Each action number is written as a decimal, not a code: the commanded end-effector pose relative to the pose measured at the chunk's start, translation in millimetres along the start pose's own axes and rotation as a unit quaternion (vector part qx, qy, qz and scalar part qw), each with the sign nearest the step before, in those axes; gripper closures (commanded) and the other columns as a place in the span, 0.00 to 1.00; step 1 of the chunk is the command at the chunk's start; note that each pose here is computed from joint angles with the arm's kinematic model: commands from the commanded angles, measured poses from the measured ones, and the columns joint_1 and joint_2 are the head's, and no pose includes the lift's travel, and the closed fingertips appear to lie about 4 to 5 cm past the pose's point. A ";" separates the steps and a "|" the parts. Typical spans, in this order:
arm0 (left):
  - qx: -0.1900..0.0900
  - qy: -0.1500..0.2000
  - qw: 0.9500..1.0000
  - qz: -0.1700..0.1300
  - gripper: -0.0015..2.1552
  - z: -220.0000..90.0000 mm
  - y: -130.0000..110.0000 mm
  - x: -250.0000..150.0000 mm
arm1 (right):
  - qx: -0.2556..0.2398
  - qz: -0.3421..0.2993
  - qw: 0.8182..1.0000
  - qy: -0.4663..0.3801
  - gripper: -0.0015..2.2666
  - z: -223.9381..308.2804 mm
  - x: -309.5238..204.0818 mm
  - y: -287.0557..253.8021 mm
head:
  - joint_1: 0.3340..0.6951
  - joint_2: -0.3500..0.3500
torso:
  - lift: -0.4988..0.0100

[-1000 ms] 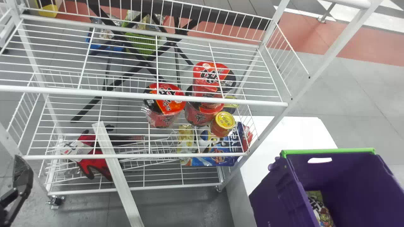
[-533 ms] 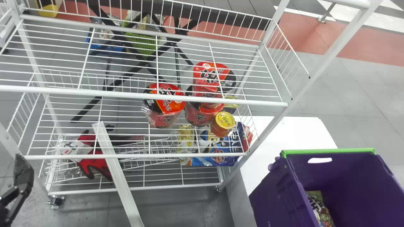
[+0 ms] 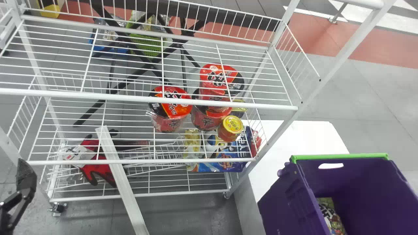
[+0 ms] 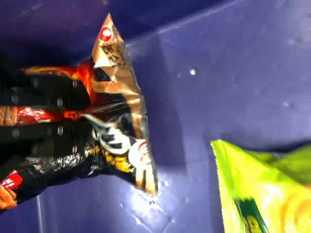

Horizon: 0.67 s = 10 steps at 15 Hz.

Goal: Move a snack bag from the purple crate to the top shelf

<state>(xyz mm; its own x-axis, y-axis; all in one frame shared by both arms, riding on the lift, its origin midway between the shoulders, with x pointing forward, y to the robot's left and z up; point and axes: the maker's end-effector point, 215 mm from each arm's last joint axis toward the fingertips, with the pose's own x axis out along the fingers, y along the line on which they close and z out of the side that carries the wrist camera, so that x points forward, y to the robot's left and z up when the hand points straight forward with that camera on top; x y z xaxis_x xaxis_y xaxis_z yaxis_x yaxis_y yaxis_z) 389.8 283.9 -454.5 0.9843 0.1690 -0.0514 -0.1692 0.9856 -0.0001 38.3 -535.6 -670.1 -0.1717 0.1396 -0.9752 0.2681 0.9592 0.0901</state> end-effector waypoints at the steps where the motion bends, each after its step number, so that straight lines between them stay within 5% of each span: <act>1: 0.001 0.005 1.000 -0.003 0.07 -2.4 -4.2 3.1 | 0.018 0.009 0.999 -0.031 0.91 9.2 -12.6 -4.6 | 1.00 0.00 | 0.12; 10: 0.001 0.009 1.000 -0.004 0.07 -5.6 -7.3 9.2 | 0.047 0.013 0.998 -0.050 0.91 13.9 -24.0 -9.3 | 1.00 0.00 | 0.19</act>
<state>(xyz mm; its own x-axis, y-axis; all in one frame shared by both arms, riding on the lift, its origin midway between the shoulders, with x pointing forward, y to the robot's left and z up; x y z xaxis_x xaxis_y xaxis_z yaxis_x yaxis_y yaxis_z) 399.4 278.0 -460.8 0.9847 0.1597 -0.0691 -0.1599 0.9871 0.0032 52.7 -551.4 -650.6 -0.0694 0.1335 -0.9886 0.3567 0.9288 0.1004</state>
